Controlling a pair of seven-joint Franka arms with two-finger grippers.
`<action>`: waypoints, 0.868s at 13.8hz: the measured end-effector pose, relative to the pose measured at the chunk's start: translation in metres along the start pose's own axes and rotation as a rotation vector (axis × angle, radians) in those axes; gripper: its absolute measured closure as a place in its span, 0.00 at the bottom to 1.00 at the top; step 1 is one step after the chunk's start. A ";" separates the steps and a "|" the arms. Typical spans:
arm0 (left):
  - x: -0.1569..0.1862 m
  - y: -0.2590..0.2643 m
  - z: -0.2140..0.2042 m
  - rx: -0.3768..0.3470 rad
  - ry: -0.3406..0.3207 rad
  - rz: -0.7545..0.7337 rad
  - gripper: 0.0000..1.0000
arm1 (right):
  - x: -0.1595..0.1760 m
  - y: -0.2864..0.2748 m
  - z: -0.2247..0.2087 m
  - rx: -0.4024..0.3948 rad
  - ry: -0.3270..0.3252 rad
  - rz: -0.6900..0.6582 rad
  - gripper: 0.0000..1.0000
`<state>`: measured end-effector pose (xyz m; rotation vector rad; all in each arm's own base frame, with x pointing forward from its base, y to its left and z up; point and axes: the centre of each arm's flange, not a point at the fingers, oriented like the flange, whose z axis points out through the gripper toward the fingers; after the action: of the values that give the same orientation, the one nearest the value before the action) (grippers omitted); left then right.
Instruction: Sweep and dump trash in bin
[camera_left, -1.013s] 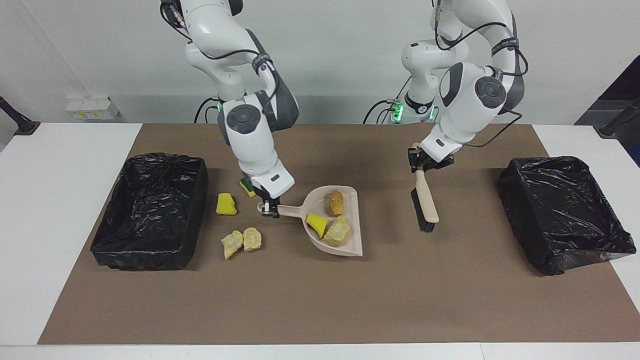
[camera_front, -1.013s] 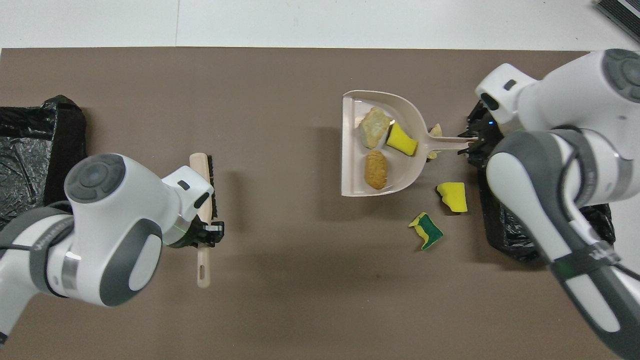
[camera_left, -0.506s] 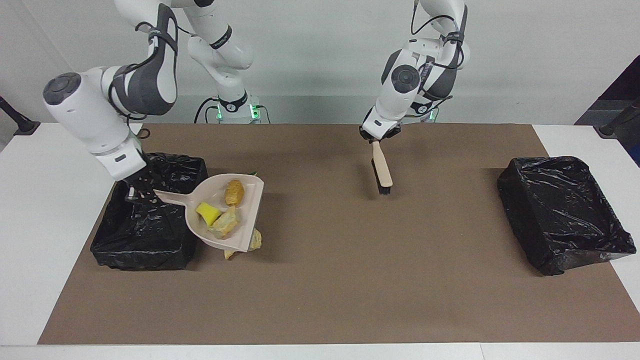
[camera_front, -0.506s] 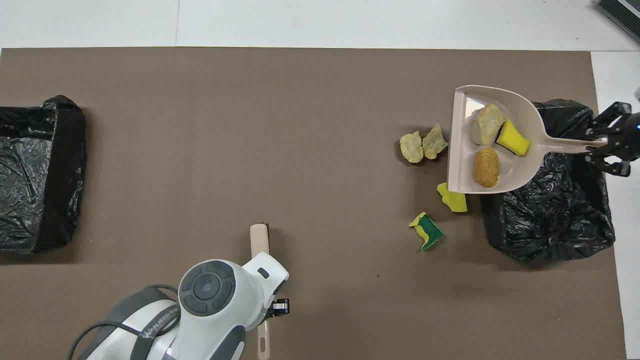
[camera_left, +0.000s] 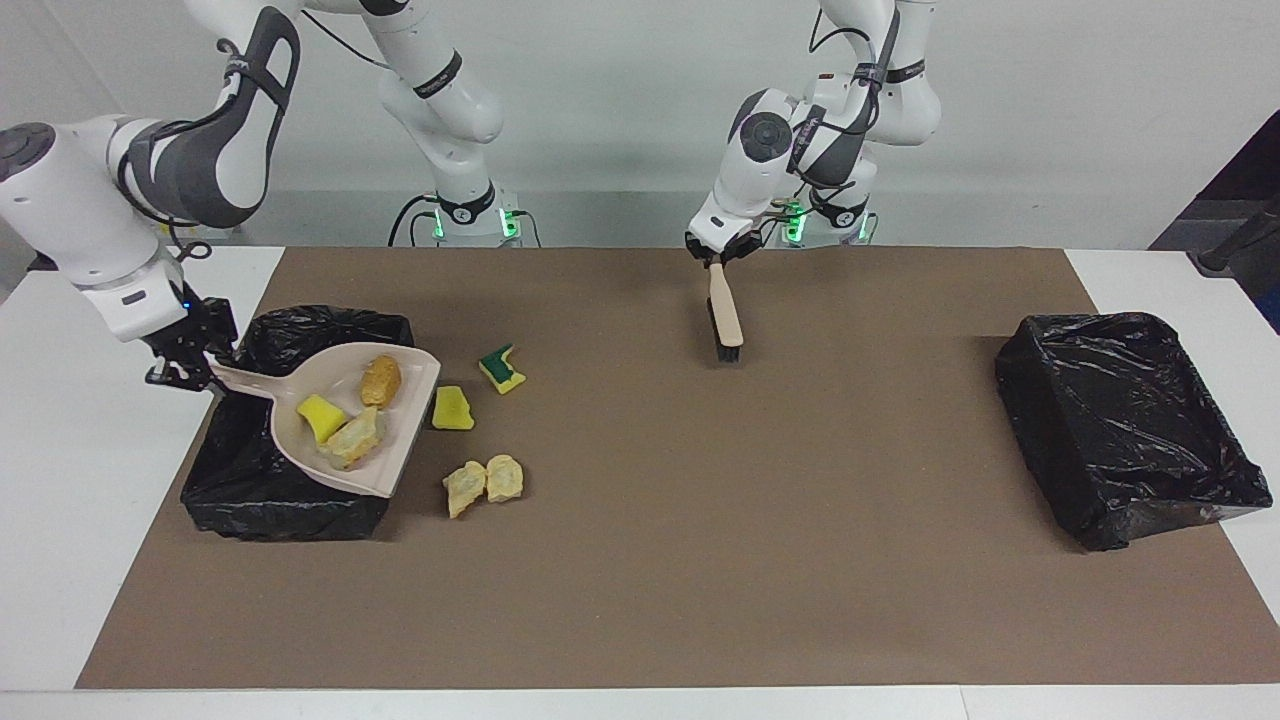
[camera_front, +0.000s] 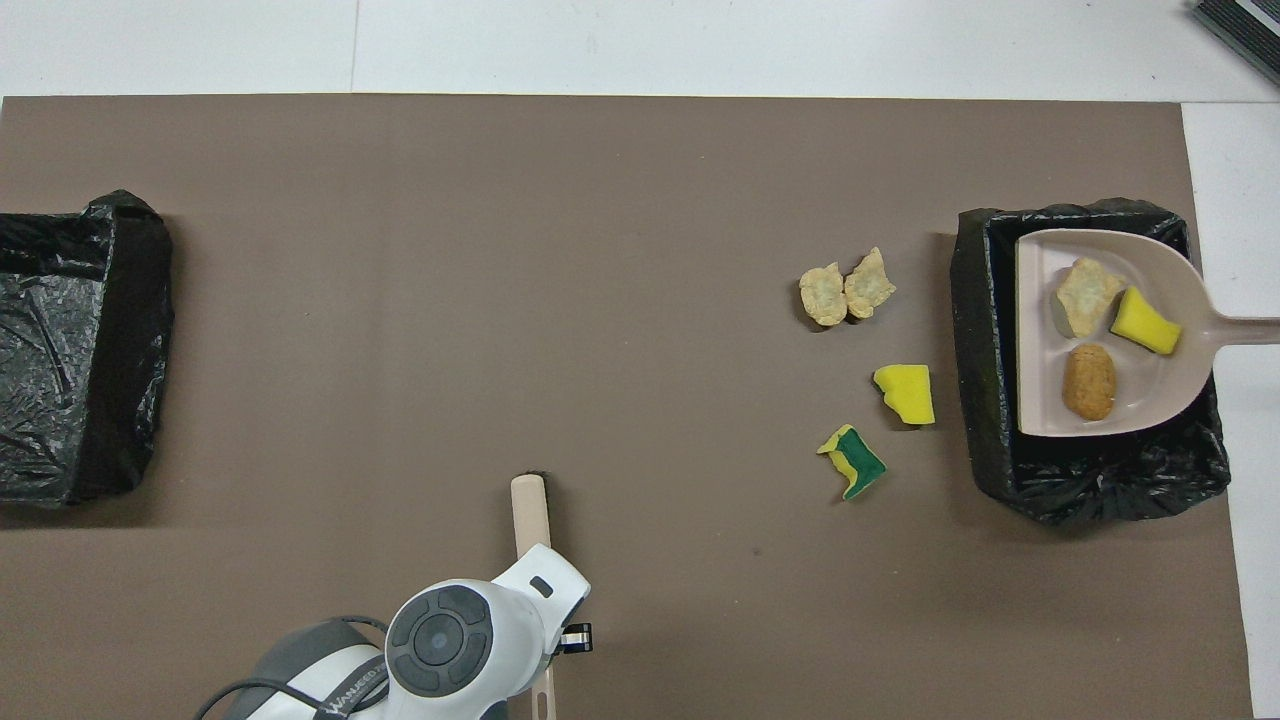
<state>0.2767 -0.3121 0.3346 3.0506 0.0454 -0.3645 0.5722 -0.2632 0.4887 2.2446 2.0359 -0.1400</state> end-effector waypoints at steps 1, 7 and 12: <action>0.001 -0.001 -0.001 -0.003 0.001 -0.004 0.69 | -0.009 -0.002 0.000 0.009 -0.043 -0.009 0.69; 0.069 -0.036 -0.076 -0.089 0.050 -0.117 0.00 | 0.043 0.016 -0.014 0.034 -0.344 -0.069 0.69; 0.143 -0.103 -0.154 -0.063 0.148 -0.112 0.00 | 0.146 0.010 -0.066 0.021 -0.566 -0.060 0.69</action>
<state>0.4474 -0.1950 0.4439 3.0137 0.2315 -0.1397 0.5960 -0.1112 0.5337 1.8625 1.7866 -0.7129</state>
